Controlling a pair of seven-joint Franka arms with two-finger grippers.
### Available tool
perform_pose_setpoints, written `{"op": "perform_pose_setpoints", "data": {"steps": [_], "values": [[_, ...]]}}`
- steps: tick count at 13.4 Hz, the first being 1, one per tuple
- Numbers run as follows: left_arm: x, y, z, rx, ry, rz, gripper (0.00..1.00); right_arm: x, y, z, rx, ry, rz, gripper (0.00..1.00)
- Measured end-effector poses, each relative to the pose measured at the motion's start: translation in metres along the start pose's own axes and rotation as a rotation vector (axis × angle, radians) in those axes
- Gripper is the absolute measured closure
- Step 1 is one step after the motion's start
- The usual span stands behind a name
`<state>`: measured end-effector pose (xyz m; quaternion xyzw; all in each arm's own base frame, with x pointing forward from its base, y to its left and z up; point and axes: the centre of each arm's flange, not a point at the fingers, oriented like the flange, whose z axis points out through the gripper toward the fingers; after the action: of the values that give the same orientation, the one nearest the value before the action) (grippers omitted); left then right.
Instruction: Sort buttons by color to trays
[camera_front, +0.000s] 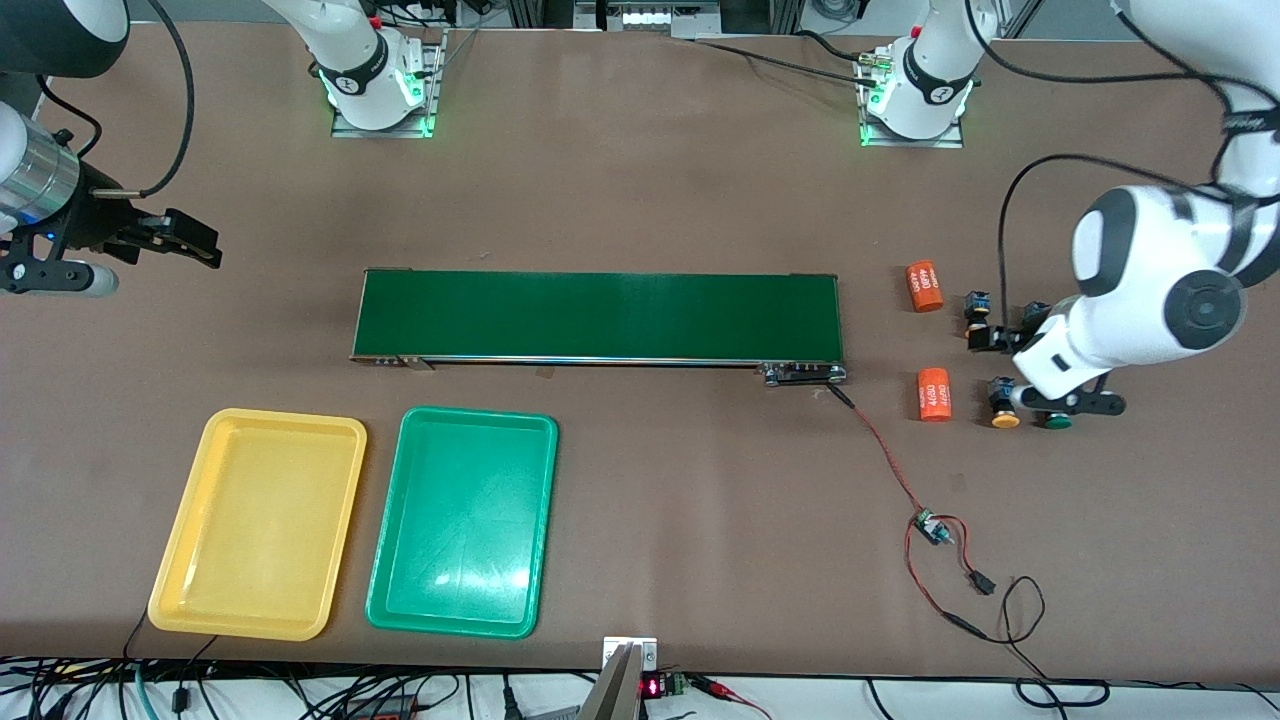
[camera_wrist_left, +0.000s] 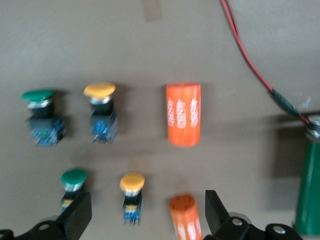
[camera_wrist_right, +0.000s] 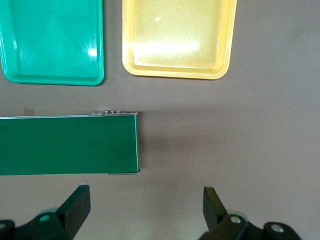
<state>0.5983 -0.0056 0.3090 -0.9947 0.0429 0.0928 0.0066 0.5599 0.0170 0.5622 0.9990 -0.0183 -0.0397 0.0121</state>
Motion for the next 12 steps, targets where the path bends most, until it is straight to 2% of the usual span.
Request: {"op": "perform_pose_setpoints", "data": {"steps": [3,5,9,11,12], "values": [[0.008,0.018,0.052,-0.003,0.12,0.036,0.0,0.0,0.0,0.0,0.0,0.0,0.0,0.0],[0.007,0.022,0.074,-0.004,0.164,0.047,0.04,0.0,0.0,0.0,0.0,0.001,0.0,0.0],[0.001,0.027,0.123,-0.008,0.27,0.052,0.05,0.0,0.0,0.0,0.0,0.001,0.0,0.0],[-0.002,0.028,0.141,-0.01,0.288,0.053,0.08,0.0,0.0,0.0,0.0,0.001,0.0,0.0],[-0.002,0.028,0.142,-0.01,0.289,0.053,0.19,0.0,0.0,0.0,0.0,0.001,0.0,0.0]]}}
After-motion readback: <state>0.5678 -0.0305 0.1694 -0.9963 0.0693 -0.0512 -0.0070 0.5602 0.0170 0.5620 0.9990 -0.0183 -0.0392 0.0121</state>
